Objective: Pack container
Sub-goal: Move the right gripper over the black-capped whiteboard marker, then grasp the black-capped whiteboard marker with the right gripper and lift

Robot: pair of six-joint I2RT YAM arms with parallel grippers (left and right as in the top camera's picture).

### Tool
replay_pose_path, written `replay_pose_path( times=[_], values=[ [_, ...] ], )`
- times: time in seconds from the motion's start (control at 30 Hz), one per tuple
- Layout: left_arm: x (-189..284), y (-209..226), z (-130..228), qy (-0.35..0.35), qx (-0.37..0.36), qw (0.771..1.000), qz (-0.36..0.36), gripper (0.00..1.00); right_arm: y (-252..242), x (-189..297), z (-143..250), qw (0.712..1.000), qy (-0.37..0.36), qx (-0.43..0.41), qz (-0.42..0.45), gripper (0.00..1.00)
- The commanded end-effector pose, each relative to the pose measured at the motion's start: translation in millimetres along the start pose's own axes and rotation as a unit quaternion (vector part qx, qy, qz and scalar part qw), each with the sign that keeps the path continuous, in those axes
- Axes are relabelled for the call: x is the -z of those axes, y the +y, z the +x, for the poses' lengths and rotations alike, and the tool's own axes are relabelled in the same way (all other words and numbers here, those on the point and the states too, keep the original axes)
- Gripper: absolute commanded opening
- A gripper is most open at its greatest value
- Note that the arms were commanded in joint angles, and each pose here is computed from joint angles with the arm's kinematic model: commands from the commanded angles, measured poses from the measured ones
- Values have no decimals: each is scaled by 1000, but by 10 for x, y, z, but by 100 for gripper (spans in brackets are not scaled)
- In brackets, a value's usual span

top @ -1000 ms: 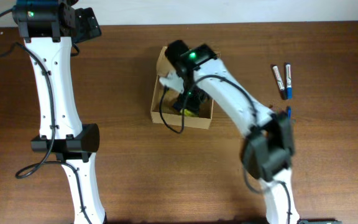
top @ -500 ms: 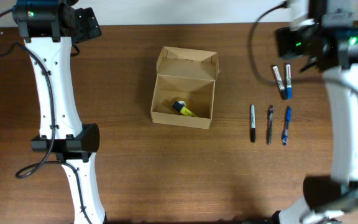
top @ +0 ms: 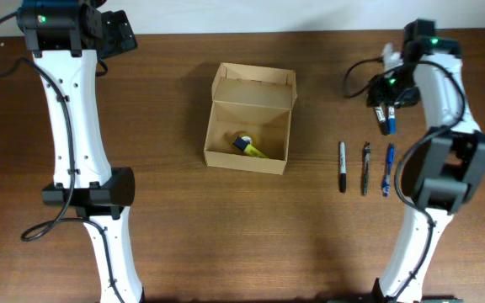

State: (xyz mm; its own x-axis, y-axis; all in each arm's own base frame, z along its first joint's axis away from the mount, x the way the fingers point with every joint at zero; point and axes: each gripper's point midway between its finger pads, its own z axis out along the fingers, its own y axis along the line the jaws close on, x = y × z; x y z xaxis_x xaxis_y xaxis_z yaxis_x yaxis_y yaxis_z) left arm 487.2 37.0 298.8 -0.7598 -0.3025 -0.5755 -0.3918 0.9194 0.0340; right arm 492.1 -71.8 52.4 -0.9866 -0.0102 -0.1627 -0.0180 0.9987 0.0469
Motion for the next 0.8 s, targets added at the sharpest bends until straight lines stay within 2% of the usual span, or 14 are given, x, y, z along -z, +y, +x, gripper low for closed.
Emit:
replay_pose_path(
  times=[0.0, 0.3, 0.77],
  values=[
    [30, 31, -11, -3, -5, 1000, -2, 100, 67, -59, -31, 1000, -2, 26, -9, 54],
    [30, 31, -11, -3, -6, 1000, -2, 100, 3, -65, -150, 999, -27, 37, -3, 54],
    [30, 31, -11, -3, -6, 1000, -2, 100, -92, -292, -119, 999, -13, 37, 8, 54]
  ],
)
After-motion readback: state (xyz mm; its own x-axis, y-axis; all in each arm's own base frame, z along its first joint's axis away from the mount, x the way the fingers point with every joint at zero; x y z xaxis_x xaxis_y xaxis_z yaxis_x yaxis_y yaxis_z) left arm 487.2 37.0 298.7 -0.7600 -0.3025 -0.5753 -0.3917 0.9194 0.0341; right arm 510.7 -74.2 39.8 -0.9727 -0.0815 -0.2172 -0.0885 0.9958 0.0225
